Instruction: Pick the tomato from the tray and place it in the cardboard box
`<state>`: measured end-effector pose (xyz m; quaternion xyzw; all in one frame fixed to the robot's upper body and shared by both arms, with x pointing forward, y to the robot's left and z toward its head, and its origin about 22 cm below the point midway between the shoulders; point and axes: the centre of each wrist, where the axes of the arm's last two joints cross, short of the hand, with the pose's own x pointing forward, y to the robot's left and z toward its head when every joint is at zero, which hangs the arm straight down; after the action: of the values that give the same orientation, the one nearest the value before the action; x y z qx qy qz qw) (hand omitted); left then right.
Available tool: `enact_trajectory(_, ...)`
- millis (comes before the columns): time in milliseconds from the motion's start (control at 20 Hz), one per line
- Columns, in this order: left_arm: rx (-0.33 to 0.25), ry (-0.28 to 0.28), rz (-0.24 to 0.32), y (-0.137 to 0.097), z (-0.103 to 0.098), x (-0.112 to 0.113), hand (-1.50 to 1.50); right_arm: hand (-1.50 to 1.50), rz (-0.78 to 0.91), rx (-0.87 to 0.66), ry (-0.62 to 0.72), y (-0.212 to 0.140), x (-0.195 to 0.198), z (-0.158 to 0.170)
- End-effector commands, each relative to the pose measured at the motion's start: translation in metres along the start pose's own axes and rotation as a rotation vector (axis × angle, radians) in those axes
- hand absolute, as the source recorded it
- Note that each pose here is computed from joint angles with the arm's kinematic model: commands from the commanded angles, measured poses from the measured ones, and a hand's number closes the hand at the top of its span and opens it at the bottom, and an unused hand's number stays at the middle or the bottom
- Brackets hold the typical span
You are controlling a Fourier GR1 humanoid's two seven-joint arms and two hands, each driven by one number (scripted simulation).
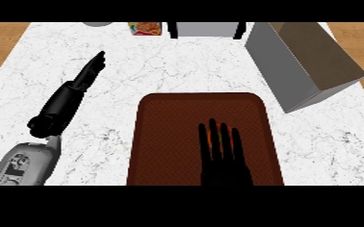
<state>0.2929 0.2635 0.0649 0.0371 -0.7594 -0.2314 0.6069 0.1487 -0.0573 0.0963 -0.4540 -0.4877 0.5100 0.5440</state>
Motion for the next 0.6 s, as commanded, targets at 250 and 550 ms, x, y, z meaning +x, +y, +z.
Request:
enact_trajectory(250, -0.001, 0.018, 0.018, 0.003, 0.007, 0.001, 0.00, -1.50, 0.095, -0.002, 0.160, 0.019, 0.024, -0.021)
enact_trajectory(550, 0.005, 0.001, -0.015, 0.009, 0.012, -0.008, 0.00, -1.50, 0.134, 0.031, 0.217, 0.022, 0.017, -0.035)
